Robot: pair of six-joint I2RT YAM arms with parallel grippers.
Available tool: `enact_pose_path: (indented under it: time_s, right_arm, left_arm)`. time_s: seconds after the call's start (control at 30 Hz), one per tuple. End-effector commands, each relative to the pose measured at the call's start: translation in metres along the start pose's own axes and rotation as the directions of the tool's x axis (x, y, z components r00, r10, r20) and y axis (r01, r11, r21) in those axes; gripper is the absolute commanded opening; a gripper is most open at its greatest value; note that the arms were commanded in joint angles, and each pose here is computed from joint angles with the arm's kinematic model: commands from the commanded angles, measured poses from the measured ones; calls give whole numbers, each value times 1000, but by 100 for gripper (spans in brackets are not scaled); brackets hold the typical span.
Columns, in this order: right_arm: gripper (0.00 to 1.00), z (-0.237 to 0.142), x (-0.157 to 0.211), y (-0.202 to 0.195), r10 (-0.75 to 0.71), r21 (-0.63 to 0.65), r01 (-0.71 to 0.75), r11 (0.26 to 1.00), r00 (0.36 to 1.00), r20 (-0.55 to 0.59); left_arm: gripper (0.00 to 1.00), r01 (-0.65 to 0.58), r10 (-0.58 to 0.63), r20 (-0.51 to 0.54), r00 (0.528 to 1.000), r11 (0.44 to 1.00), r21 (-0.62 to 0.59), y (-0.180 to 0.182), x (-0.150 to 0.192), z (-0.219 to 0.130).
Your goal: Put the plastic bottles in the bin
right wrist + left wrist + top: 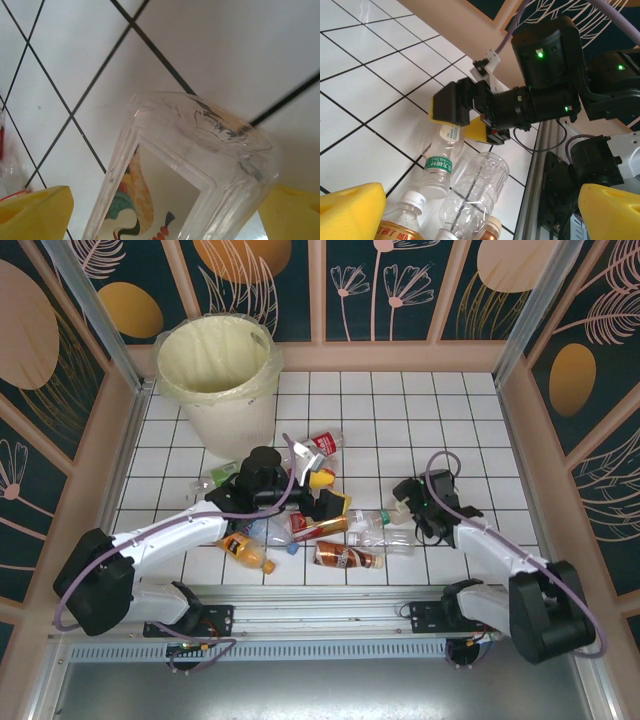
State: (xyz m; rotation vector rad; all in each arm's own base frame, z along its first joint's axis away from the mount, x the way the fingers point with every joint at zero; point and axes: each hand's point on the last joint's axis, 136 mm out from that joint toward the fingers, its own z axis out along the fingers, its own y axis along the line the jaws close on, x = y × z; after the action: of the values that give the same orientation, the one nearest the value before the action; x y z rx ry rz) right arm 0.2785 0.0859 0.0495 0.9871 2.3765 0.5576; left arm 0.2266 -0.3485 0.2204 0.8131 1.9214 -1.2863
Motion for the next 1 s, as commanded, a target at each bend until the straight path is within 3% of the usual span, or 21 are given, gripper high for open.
enact_pose_path:
  time_s: [0.0,0.43,0.73,0.97]
  right_arm:
    - [91,7,-23,31,-34,-69,39,997,997,71]
    - [70,54,-43,73,-123,-65,128,990,990,75]
    - [64,62,-52,93,-227,-70,234,970,969,94]
    - [64,45,-60,125,-312,-166,334,928,939,146]
  left_arm:
    - [98,-7,7,15,1000,1000,11,-4,-5,3]
    - [98,15,-15,-1,1000,1000,-24,5,1,6]
    - [98,29,-29,-11,1000,999,-37,10,4,9]
    - [98,71,-75,-35,997,993,-94,32,17,21]
